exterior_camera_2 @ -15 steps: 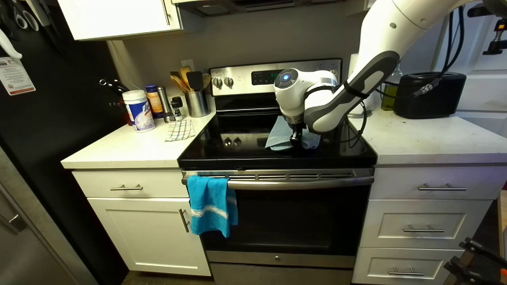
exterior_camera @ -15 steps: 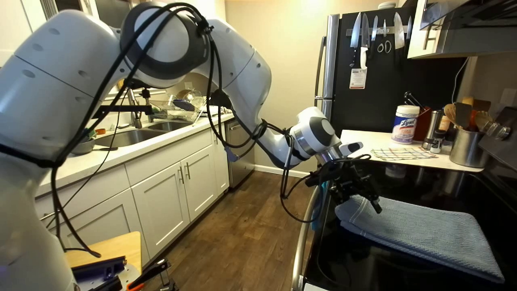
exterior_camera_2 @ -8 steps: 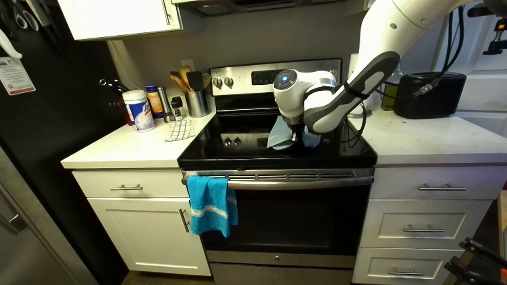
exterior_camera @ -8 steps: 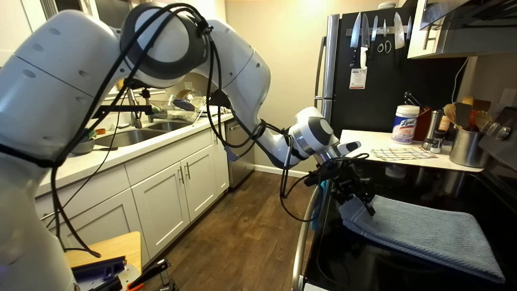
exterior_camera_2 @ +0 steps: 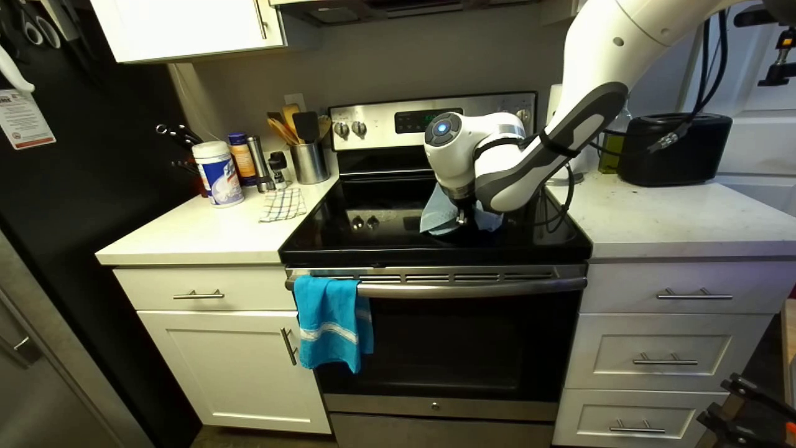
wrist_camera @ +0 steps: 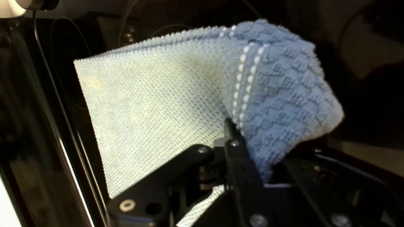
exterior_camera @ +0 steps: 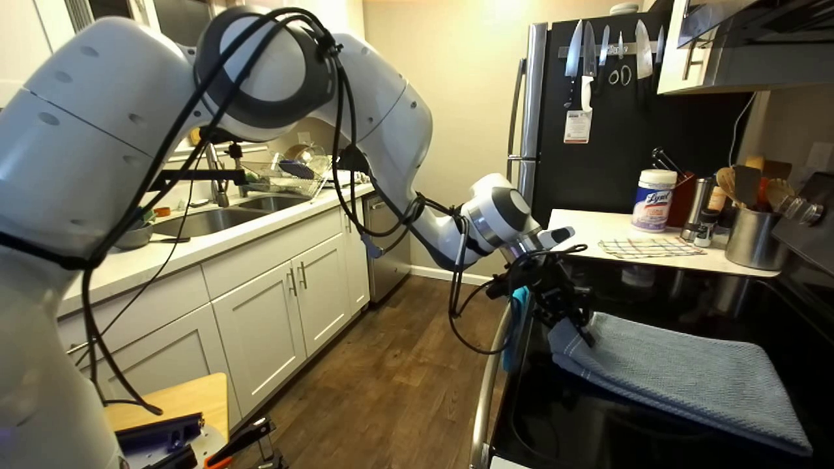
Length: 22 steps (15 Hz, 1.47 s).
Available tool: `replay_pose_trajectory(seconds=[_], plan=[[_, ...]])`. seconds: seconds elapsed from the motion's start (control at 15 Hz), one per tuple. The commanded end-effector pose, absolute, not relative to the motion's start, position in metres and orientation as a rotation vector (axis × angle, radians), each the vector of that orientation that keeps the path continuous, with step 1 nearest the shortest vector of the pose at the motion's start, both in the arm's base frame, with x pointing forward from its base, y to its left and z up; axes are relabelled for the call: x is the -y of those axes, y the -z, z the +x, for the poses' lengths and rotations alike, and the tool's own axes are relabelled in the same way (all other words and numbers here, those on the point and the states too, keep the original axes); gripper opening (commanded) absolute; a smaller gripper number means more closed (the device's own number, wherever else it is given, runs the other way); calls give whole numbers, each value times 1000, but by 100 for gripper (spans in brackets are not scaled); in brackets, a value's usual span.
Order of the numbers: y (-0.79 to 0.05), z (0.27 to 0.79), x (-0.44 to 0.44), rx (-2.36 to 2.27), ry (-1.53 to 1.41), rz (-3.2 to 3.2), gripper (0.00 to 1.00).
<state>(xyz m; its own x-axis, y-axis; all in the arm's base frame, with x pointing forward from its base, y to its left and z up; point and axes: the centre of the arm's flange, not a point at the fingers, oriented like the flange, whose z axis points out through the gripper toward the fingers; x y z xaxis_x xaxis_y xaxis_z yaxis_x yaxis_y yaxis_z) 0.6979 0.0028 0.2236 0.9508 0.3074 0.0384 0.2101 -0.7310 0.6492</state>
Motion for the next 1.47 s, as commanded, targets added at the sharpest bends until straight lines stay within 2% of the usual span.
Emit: replay_pose_trajectory(seconds=[0.0, 0.53, 0.8, 1.4], plan=[[-230, 684, -9, -350, -177, 2383, 3], [-319, 647, -9, -184, -347, 2504, 3], [-350, 645, -7, -124, -387, 2517, 3], [-299, 659, -61, -236, -258, 2525, 3]])
